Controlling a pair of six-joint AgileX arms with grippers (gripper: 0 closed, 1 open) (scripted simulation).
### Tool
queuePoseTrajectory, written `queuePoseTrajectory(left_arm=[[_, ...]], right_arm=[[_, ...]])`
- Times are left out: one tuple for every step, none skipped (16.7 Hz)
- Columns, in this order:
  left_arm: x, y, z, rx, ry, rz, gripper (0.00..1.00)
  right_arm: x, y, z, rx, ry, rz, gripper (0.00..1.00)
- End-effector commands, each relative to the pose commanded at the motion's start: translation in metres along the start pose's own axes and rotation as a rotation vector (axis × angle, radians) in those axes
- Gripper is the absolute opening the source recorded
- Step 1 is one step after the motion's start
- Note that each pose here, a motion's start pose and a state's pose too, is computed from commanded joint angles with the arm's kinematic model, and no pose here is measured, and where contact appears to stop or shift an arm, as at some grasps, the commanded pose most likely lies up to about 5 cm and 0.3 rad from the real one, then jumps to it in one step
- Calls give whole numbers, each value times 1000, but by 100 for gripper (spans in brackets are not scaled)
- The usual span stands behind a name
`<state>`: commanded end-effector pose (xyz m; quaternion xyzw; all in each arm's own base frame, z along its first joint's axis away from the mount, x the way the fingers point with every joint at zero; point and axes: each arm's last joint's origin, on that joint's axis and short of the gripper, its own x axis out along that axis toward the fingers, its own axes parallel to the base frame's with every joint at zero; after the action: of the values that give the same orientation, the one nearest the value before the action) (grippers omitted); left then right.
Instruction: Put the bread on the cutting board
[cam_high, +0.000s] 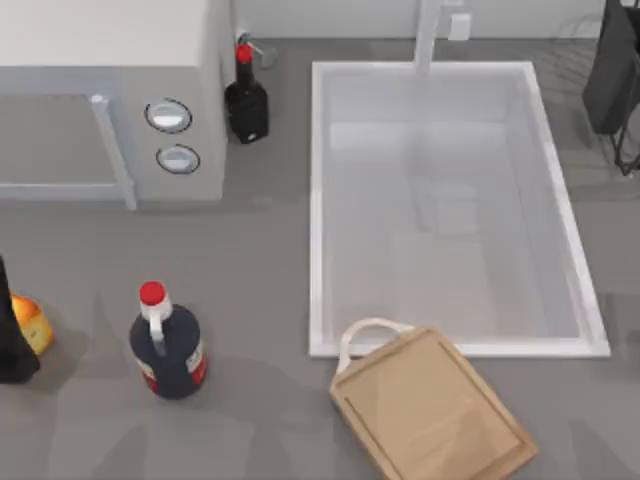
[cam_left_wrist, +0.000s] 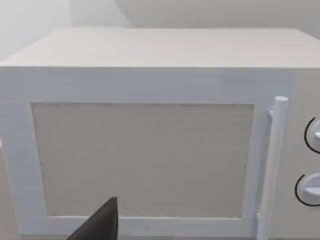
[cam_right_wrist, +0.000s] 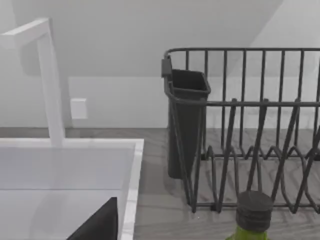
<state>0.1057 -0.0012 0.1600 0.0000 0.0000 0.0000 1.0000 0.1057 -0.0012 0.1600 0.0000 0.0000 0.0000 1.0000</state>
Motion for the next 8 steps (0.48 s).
queuePoseTrajectory(left_arm=[[0,0,0,0,0,0,100],[0,0,0,0,1,0,100],[0,0,2,6,12,0,100],[0,0,5,17,34,-2,100],[1,0,9,33,66,-4,100],[2,0,15,54,108,-8,100],[4,0,21,78,159,-14,100],[6,0,28,105,220,-22,100]], right_arm=[[0,0,0,0,0,0,100],[0,0,0,0,0,0,100],[0,0,0,0,0,0,100],[0,0,0,0,0,0,100],[0,0,0,0,0,0,100],[0,0,0,0,0,0,100],[0,0,0,0,0,0,100],[0,0,0,0,0,0,100]])
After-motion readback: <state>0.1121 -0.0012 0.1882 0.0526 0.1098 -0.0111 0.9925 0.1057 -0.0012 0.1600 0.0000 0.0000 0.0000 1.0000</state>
